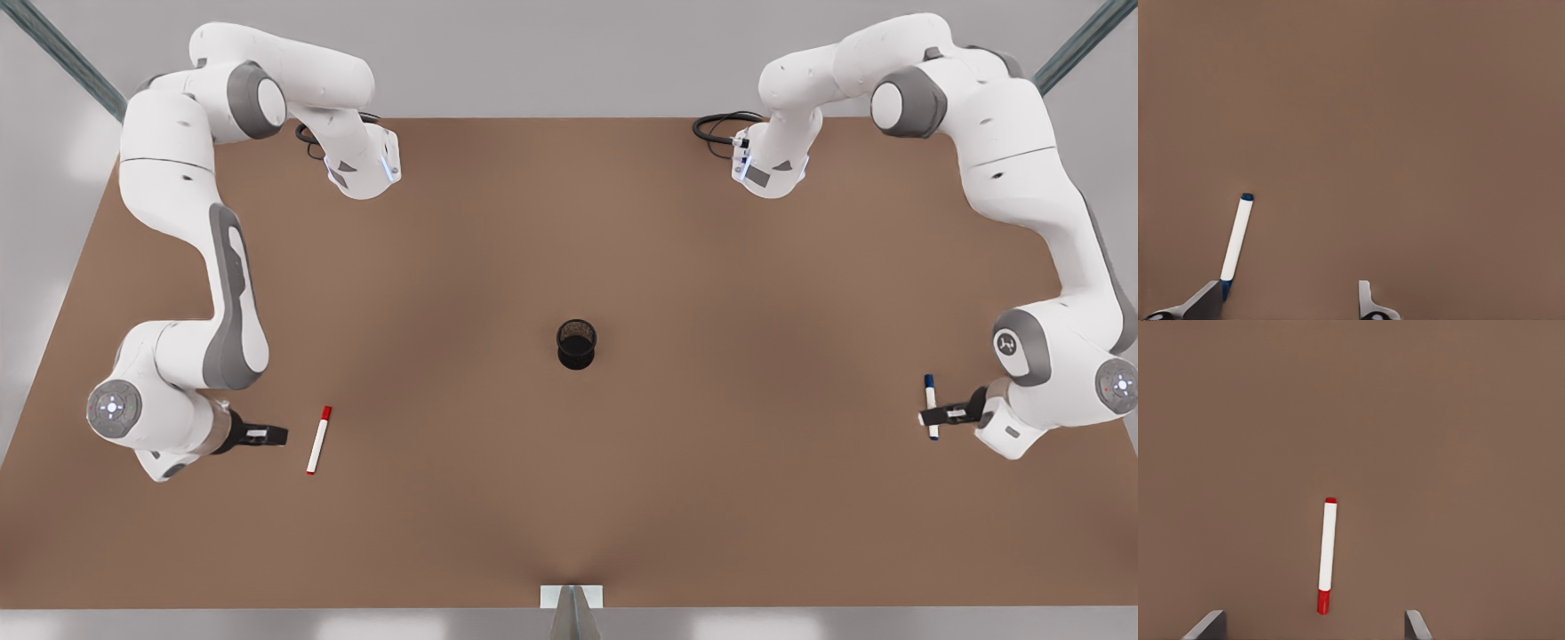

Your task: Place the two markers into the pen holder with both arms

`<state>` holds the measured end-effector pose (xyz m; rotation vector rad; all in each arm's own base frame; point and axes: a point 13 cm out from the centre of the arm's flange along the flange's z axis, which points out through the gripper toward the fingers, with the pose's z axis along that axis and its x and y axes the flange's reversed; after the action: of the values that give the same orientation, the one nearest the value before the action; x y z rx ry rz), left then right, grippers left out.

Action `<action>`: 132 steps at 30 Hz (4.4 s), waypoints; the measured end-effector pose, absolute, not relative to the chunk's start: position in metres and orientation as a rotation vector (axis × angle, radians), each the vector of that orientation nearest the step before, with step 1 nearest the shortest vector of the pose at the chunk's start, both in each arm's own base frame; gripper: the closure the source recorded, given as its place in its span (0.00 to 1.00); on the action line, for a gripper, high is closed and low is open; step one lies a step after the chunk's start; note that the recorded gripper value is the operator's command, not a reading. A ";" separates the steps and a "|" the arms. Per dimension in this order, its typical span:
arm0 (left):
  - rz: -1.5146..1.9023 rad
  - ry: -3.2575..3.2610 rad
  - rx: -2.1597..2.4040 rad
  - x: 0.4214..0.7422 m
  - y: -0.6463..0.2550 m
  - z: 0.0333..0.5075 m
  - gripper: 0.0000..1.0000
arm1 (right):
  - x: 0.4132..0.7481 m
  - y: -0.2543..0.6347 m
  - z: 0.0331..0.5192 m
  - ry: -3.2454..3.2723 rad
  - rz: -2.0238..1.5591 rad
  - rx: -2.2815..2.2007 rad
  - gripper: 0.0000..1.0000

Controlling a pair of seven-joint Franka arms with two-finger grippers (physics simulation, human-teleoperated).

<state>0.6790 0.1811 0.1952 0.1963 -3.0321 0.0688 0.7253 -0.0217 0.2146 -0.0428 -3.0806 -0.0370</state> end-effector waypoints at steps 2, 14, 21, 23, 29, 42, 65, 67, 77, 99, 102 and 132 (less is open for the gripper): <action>0.073 -3.036 0.201 0.676 0.204 0.169 0.00 | 0.734 -0.012 0.194 -3.099 -0.044 -0.040 0.00; 0.011 -3.024 0.069 0.659 0.250 0.079 0.06 | 0.742 0.009 0.148 -3.121 -0.058 -0.150 0.00; 0.009 -3.011 0.016 0.654 0.252 0.054 0.33 | 0.744 0.004 0.148 -3.127 -0.055 -0.211 0.00; 0.008 -3.014 0.005 0.655 0.252 0.051 0.33 | 0.744 0.002 0.148 -3.128 -0.053 -0.224 0.00; -0.005 -3.028 -0.034 0.660 0.250 0.041 0.37 | 0.742 -0.017 0.133 -3.114 -0.027 -0.266 0.00; -0.009 -3.044 -0.063 0.663 0.252 0.037 0.65 | 0.736 -0.028 0.079 -3.077 -0.042 -0.295 0.00; 0.574 -3.152 -1.150 0.742 -0.153 0.313 0.79 | 0.721 -0.006 0.030 -3.061 -0.009 -0.255 0.42; 0.690 -3.094 -1.316 0.727 -0.219 0.337 0.79 | 0.721 -0.006 0.031 -3.063 -0.011 -0.256 0.42; 1.148 -2.845 -1.671 0.621 -0.437 0.359 0.79 | 0.725 -0.007 0.035 -3.074 -0.008 -0.264 0.64; 1.196 -2.959 -1.875 0.546 -0.519 0.252 0.79 | 0.740 0.003 0.068 -3.120 -0.028 -0.251 0.71; 1.189 -2.958 -1.905 0.545 -0.520 0.247 0.79 | 0.742 0.005 0.075 -3.130 -0.027 -0.245 0.72; -0.023 -2.954 -1.627 0.691 -0.154 0.456 0.00 | 0.743 0.184 0.298 -3.304 -0.358 0.117 0.73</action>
<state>0.6913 -0.1535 0.4563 -1.6271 -2.9542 -0.0234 0.7433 0.1840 0.2981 0.1173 -3.3036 -0.3575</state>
